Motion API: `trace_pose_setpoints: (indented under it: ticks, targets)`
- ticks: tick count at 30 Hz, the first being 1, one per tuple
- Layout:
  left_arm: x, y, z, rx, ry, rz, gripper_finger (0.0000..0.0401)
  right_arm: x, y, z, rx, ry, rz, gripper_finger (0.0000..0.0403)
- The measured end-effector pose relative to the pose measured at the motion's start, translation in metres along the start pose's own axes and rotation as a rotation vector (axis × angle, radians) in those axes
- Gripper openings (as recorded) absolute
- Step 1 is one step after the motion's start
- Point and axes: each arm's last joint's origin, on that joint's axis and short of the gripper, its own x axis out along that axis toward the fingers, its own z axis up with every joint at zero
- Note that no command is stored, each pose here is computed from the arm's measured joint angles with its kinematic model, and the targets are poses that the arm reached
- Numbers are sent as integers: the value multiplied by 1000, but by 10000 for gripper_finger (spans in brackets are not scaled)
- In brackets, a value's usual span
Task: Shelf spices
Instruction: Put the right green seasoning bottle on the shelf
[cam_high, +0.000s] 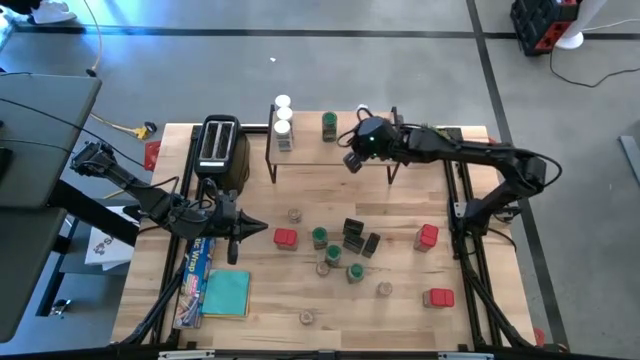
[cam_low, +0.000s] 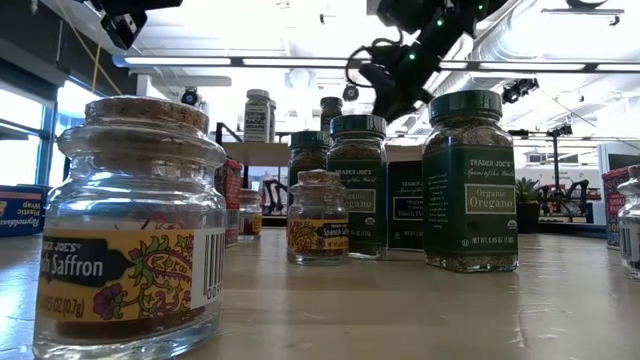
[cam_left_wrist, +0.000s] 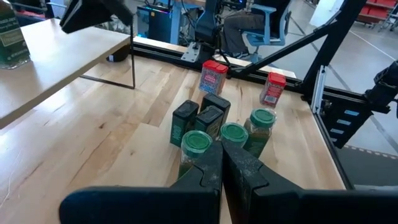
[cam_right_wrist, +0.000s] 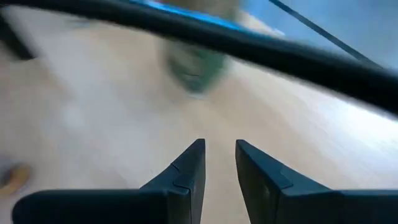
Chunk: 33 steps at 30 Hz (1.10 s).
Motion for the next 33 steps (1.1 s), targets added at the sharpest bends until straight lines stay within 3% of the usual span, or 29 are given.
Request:
trace_pose_setpoints:
  ticks: [3,7,11,17,24,33]
  targets:
    - [0,0,0,1,1,0,1,3,-4,-4,78,17,-31,82]
    - [0,0,0,1,0,2,1,19,-2,-18,93,34,-19,81]
    - [0,0,0,1,-2,8,1,29,-4,-28,197,-106,-135,73]
    - [0,1,0,2,-7,20,1,43,-1,-32,299,-251,-83,44]
    - [0,1,0,9,-8,21,1,68,13,-11,284,-256,-42,3]
    - [0,1,0,8,-11,20,1,86,24,12,299,-279,-17,0]
